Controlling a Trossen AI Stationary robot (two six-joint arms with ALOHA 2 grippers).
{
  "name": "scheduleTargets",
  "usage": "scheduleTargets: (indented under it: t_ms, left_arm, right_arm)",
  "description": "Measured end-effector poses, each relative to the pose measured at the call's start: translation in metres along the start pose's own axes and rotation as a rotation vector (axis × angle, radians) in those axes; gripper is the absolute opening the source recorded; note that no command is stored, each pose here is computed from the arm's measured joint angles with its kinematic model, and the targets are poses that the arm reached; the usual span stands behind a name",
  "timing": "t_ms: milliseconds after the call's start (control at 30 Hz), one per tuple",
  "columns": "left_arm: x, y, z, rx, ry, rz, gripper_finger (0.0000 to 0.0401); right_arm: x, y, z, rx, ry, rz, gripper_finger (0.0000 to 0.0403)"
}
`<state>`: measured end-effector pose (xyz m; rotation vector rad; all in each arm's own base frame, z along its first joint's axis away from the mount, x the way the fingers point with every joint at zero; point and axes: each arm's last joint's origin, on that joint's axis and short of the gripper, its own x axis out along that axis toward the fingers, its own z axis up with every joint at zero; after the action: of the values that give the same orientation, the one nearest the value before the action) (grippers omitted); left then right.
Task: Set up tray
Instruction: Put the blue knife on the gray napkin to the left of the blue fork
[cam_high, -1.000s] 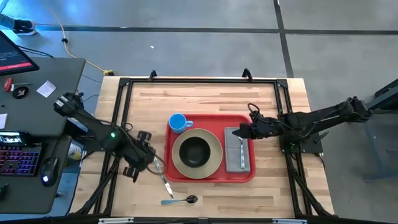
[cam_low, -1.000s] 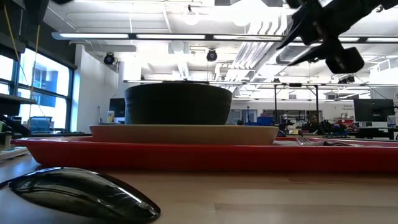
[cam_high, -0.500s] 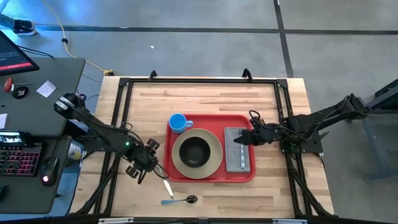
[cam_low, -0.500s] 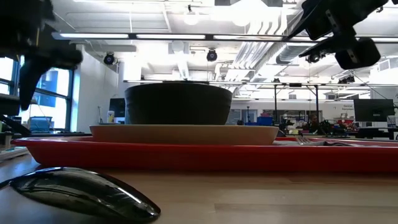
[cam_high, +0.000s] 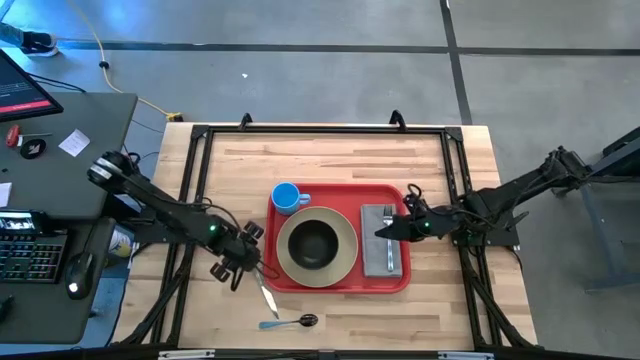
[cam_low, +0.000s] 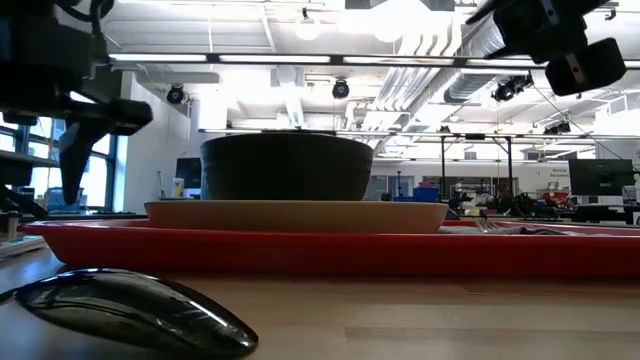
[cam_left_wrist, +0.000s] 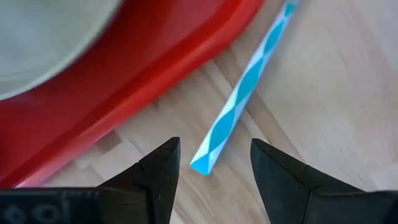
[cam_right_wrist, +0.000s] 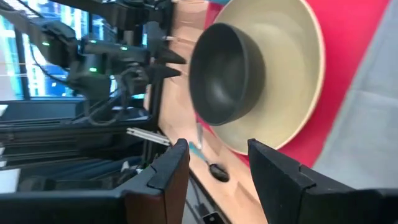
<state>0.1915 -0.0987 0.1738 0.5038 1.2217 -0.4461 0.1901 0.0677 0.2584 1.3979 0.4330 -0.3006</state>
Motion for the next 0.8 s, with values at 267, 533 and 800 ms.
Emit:
scheduleTargets:
  t_ms: [267,533,800]
  left_arm:
    - [0.023,0.000,0.003,0.091,0.078,-0.044,0.0227]
    - [0.036,-0.001,0.005,0.092,0.112,-0.074,0.0227]
    - [0.034,-0.003,0.006,0.082,0.120,-0.131,0.0155]
  right_arm:
    - [0.000,0.006,0.000,0.024,0.003,0.057,0.0156]
    - [0.000,0.007,0.000,0.028,0.005,0.070,0.0156]
    - [0.000,0.007,0.000,0.019,0.004,0.070,0.0156]
